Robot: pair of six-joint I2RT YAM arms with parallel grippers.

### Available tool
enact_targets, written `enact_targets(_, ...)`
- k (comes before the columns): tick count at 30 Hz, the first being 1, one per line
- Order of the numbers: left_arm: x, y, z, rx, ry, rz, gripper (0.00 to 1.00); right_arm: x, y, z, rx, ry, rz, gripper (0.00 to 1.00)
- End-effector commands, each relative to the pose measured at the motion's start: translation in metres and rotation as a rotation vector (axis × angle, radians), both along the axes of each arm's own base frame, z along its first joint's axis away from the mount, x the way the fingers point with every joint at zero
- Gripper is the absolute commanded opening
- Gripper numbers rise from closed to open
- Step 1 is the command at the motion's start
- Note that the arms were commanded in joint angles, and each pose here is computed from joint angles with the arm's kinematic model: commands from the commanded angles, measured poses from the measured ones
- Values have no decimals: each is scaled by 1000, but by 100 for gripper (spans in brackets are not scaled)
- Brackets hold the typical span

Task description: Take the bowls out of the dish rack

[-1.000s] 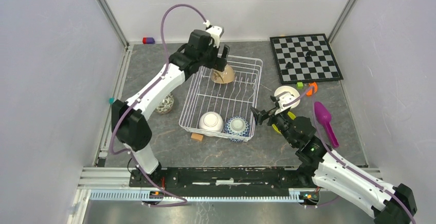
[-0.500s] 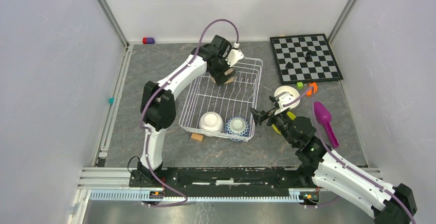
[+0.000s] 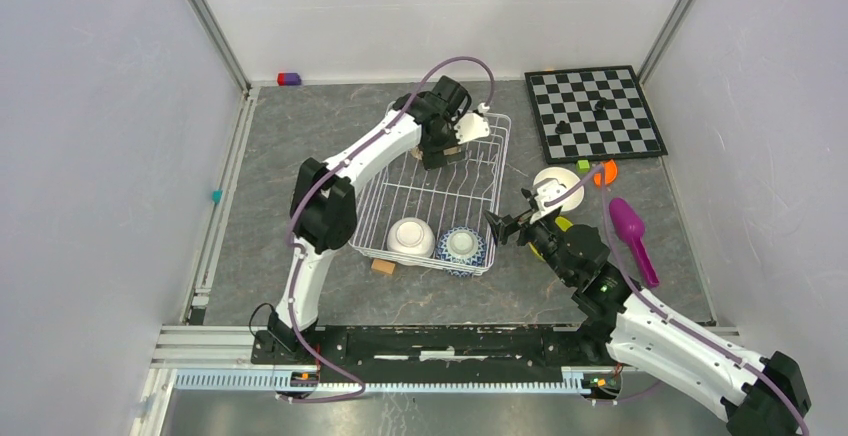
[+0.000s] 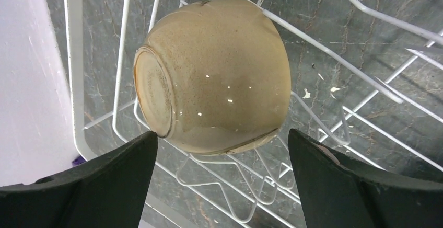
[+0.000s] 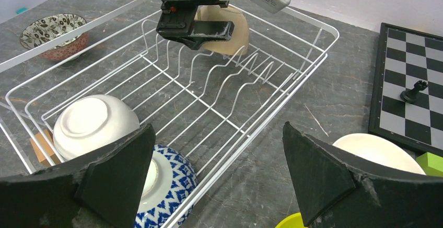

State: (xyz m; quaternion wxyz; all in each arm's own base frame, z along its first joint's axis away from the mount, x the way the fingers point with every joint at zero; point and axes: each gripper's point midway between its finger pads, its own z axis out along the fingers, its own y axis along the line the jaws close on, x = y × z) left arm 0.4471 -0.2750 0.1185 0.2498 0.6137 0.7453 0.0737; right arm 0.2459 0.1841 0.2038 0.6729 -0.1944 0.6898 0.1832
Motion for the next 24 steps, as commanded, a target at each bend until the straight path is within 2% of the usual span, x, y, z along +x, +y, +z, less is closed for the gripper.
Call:
enact_targets(1,4,3,-10,100,-3,-91,100,3,1,14,23,-31,-8,98)
enact_targets(4,4,3,-16,110,11,-117,100,3,1,13,19,-28,-9,98)
enact_targets(7,-4,0,-32,134,71,-202,100,3,1,13,19,-28,-10,98)
enact_targets(10,-7,1,-36,157,124,-218,98,4,1,14,20,-27,-8,98)
enact_targets(15,-1,-5,-29,128,119,-180,65,4,1,13,18,-26,-11,98)
enact_targets(20,19,-5,6,86,-24,-74,32,4,2,13,19,-25,-8,98)
enact_targets(21,25,-5,15,68,-64,-43,29,4,2,13,20,-24,-8,98)
enact_targets(24,36,-4,44,3,-173,42,28,4,2,14,21,-25,-8,98)
